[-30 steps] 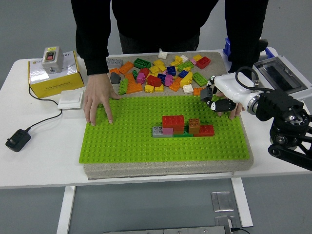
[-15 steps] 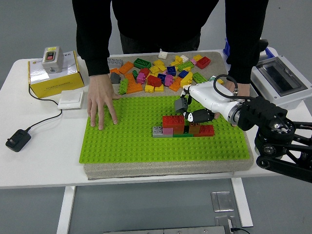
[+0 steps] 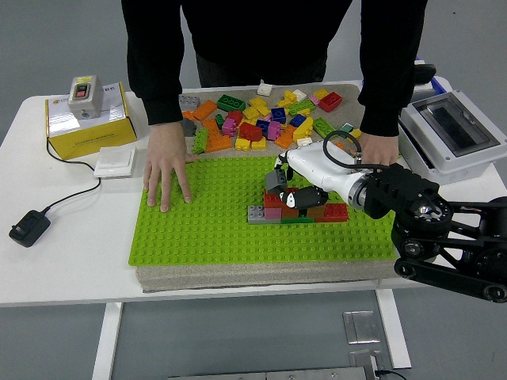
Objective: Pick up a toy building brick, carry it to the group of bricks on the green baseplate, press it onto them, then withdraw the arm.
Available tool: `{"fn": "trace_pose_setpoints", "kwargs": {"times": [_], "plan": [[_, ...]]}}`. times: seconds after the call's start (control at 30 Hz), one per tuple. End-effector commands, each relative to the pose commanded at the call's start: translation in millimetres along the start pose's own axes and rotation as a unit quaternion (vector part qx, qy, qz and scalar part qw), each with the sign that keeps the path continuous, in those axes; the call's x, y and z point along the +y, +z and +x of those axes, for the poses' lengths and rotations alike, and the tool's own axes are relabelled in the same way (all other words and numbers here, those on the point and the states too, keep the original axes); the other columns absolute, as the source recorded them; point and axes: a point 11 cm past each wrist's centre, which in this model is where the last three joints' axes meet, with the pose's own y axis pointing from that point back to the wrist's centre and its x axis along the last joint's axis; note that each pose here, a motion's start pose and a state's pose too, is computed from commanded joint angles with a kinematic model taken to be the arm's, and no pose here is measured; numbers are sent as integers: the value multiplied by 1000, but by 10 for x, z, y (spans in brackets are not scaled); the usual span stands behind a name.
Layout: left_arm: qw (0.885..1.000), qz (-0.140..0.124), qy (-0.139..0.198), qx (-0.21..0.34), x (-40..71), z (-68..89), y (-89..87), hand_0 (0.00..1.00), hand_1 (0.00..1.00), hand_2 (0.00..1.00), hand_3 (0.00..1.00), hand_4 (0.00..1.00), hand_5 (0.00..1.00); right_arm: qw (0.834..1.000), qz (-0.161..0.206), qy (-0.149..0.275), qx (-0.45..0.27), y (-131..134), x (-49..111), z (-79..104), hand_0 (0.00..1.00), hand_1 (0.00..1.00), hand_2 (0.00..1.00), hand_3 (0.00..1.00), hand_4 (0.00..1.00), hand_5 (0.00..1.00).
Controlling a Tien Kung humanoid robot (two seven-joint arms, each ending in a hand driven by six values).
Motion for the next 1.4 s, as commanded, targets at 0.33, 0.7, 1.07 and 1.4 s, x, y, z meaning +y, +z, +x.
{"fn": "trace_pose_setpoints", "kwargs": {"times": [0.33, 0.7, 1.07, 1.4], "plan": [[1000, 0, 1, 0, 1, 11, 0, 722, 699, 681, 797, 330, 668, 1000, -10, -18, -11, 24, -90, -122, 42, 117, 563, 552, 364, 332], [1000, 1, 2, 0, 0, 16, -5, 722, 700, 681, 797, 331, 668, 1000, -16, -22, -12, 45, -91, -149, 35, 115, 562, 556, 365, 333], [1000, 1, 2, 0, -2, 14, -9, 722, 700, 681, 798, 331, 668, 1000, -17, -17, -14, 45, -79, -136, 32, 113, 561, 560, 370, 334], [1000, 1, 1, 0, -3, 6, -12, 722, 700, 681, 798, 332, 670, 1000, -16, -11, -12, 47, -53, -111, 29, 112, 561, 560, 373, 335]]}}
